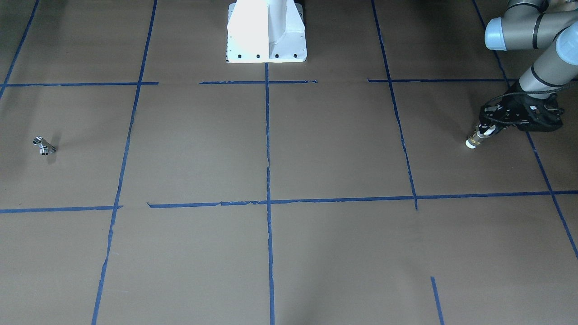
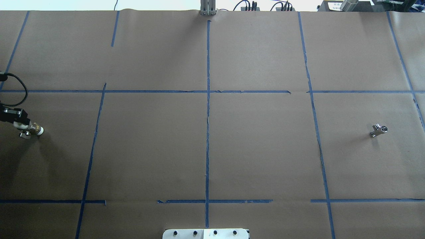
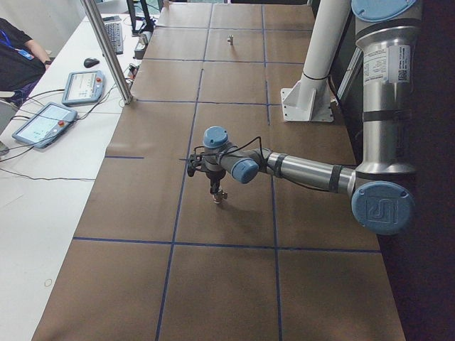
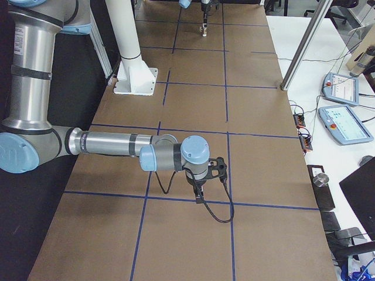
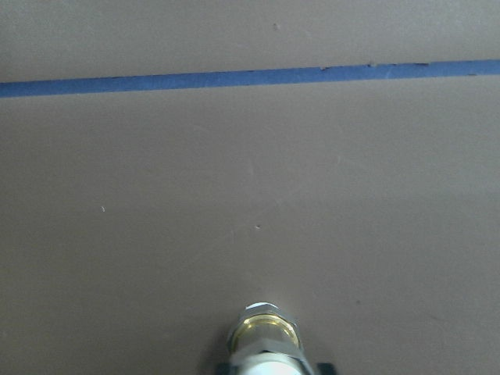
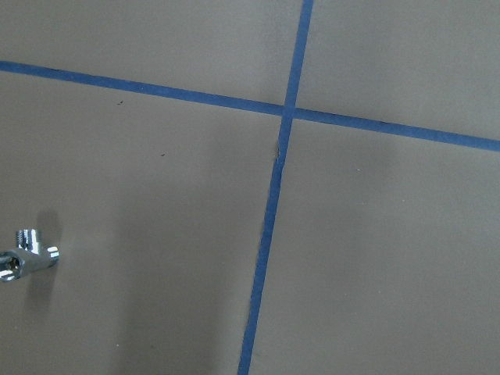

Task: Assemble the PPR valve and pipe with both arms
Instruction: 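Close the left gripper on the white-and-brass pipe fitting and lift it, then carry the pipe fitting with the left gripper to the table center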

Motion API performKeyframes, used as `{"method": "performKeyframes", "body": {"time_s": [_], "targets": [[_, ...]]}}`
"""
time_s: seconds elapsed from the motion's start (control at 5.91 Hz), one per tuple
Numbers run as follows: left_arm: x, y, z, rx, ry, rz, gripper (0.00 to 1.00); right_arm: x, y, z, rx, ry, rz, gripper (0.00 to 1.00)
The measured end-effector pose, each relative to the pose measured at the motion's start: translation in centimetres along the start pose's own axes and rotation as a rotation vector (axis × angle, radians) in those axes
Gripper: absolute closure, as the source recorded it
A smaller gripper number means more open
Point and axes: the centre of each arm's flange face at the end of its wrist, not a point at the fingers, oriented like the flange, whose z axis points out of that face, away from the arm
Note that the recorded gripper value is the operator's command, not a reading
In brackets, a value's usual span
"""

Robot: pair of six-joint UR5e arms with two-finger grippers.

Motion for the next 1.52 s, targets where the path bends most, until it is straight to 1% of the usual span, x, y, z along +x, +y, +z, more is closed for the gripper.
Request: {"method": "performKeyframes", "body": {"time_s": [0.34,0.51,0.68,0.85,1.02,1.18,1.35,1.52], "targets": [[2.1,-0.4,-1.7,0.009,0.013,0.005,1.0,-0.1,-0.1,0.0,0.0,-0.002,-0.002,0.0],[4.5,-1.4,-3.4,0.006,0.012,0.001,1.0,-0.1,-0.1,0.1,0.0,-0.003,-0.004,0.0],[8.2,-3.0,-5.2,0.002,0.016,-0.033,1.0,-0.2,-0.1,0.0,0.001,-0.002,-0.005,0.0],[13.7,-4.4,-6.2,-0.008,0.035,-0.087,1.0,-0.2,-0.1,0.0,0.001,-0.002,-0.007,0.0],[20.2,-4.7,-6.3,-0.033,0.059,-0.135,1.0,-0.2,-0.1,0.0,0.001,-0.002,-0.008,0.0],[27.2,-4.2,-6.0,-0.067,0.081,-0.186,1.0,-0.3,-0.1,0.1,0.0,-0.001,-0.012,0.0],[34.8,-3.8,-5.8,-0.087,0.095,-0.249,1.0,-0.4,-0.2,0.2,-0.001,0.001,-0.016,0.0],[41.8,-4.0,-5.6,-0.087,0.102,-0.316,1.0,-0.4,-0.2,0.2,-0.001,0.001,-0.018,0.0]]}}
